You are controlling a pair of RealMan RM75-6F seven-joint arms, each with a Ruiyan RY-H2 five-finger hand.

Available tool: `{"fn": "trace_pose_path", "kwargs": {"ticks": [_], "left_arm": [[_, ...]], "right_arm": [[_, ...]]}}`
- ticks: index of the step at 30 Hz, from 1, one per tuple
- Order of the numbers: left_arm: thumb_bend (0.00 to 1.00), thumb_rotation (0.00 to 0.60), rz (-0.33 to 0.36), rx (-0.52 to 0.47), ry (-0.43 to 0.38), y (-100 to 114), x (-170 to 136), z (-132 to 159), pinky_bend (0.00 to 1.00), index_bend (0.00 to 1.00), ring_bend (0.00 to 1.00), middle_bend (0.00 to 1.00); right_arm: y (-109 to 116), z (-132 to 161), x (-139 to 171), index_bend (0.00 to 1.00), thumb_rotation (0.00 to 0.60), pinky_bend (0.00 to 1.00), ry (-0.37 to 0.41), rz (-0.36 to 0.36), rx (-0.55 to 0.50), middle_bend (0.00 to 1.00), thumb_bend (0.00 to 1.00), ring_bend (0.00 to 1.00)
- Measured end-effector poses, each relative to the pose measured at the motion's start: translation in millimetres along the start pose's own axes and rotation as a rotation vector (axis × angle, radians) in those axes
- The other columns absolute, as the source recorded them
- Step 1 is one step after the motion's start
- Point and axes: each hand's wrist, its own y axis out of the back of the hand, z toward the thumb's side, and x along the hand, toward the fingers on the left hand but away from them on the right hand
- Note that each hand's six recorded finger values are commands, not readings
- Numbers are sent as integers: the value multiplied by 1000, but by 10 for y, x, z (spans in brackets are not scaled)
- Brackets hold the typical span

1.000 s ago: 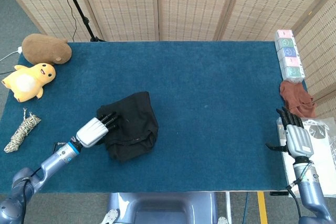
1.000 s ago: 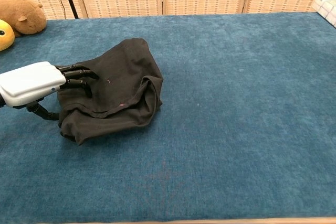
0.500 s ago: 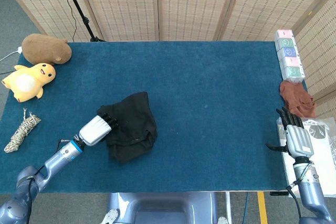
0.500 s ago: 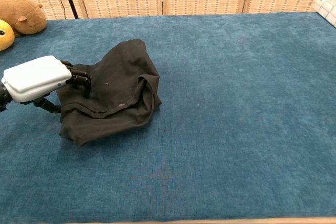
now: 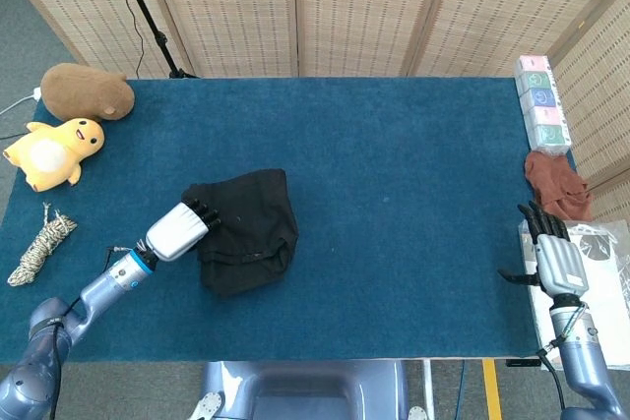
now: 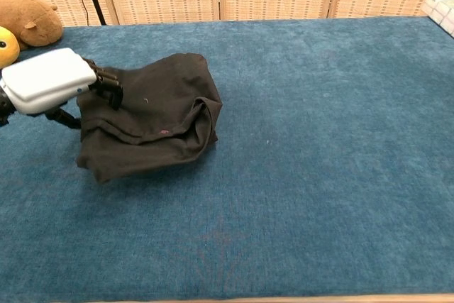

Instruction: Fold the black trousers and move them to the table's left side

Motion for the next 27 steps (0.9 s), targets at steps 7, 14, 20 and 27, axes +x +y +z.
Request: {"fn": "trace_pose_path", "kwargs": {"ticks": [7,14,20,27], "left_arm": [[1000,600,74,34,34,279,23,-256,507,755,625,678],[1000,600,150,78,101,603,-103,-619,514,766,633,685],[1000,600,174,81,201,752,-509,-952,514,766,633,686],[1000,600,145,79,330,817,-1229,-1262,514,766,628,686]], "right_arm": [[-2,26,7,6,600,0,8,0,-2,0,0,0],[1,48,21,6,600,0,15,-2,-3,0,0,0],[-5,71,22,6,600,0,23,1,-3,0,0,0],[-56,94,6,6,600,0,30,20,-1,0,0,0]]}}
